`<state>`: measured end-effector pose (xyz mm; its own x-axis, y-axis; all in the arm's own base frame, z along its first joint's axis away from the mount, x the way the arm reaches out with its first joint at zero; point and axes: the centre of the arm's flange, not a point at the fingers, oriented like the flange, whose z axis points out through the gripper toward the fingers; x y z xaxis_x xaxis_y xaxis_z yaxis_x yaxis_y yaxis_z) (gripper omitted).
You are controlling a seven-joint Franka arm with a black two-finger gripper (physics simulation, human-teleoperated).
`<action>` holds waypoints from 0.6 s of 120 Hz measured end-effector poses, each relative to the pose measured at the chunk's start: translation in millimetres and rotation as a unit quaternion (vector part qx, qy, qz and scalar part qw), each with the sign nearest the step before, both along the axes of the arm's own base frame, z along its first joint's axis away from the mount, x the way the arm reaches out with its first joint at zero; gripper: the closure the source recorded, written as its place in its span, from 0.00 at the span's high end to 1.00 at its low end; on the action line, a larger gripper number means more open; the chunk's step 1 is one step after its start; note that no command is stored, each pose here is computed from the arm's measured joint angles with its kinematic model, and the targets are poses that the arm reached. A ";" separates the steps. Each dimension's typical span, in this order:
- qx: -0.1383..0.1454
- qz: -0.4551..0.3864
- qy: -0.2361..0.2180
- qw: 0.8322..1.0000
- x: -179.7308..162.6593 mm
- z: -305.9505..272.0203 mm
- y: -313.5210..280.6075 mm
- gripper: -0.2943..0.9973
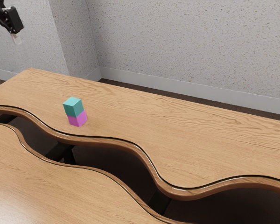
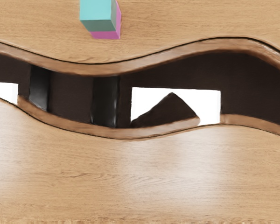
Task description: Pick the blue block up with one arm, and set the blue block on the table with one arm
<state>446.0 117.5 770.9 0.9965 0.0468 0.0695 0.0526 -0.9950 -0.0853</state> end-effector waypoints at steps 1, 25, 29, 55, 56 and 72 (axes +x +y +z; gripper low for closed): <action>0.001 0.003 0.002 1.000 -0.5 -0.8 3.7 0.77; 0.038 0.092 0.056 0.993 4.5 -46.9 106.8 0.77; 0.041 0.096 0.068 0.992 10.6 -64.3 116.9 0.77; 0.051 0.089 0.107 0.989 64.2 -190.1 169.2 0.77; 0.052 0.085 0.108 0.989 68.9 -194.9 167.3 0.77; 0.053 0.010 0.098 0.994 138.0 -249.4 118.1 0.77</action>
